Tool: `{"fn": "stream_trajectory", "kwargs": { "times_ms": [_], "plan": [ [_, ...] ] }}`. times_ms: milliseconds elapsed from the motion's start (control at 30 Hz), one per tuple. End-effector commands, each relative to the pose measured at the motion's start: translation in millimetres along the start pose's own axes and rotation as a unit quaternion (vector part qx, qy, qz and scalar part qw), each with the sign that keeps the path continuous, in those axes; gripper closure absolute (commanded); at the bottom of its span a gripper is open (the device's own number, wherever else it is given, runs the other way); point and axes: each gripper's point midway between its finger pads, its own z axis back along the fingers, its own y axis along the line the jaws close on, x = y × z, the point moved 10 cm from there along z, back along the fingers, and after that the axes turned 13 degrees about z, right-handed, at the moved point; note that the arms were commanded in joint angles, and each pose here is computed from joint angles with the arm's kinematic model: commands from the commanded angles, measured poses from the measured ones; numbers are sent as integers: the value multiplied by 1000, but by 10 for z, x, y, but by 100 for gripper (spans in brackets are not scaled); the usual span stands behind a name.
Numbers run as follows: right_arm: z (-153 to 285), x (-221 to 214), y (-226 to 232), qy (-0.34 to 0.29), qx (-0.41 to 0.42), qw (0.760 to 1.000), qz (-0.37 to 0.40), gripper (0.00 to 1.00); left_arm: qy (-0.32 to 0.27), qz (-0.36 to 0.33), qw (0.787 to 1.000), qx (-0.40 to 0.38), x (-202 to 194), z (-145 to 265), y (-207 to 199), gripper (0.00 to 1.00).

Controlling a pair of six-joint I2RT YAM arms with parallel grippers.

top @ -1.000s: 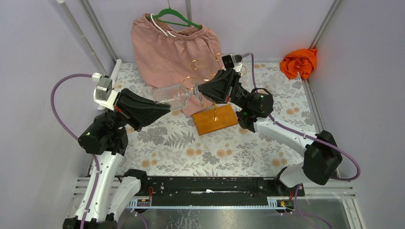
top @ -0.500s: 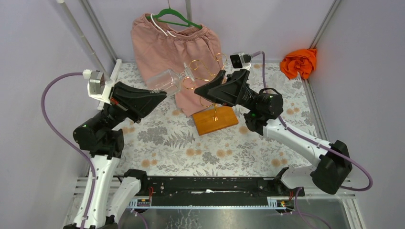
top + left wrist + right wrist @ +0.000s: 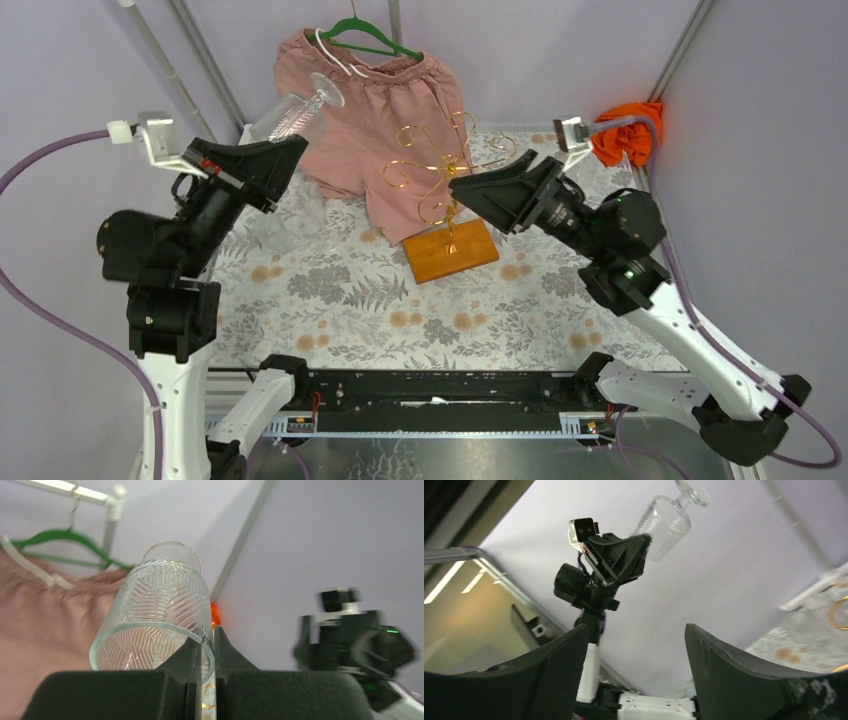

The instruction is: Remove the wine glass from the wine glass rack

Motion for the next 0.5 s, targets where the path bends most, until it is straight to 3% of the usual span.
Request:
{"fn": "stream_trajectory", "kwargs": {
  "times_ms": [0,333,467],
  "plan": [
    [211,144,30,-6,-109,989,96,20,14,-20,990,141,-25,-20,318,100],
    [542,285,14,-24,-243,955,168,11,115,-1,969,219,-77,-89,468,100],
    [616,307,6,-30,-269,946,178,2,148,8,959,242,-155,-81,559,100]
  ]
}}
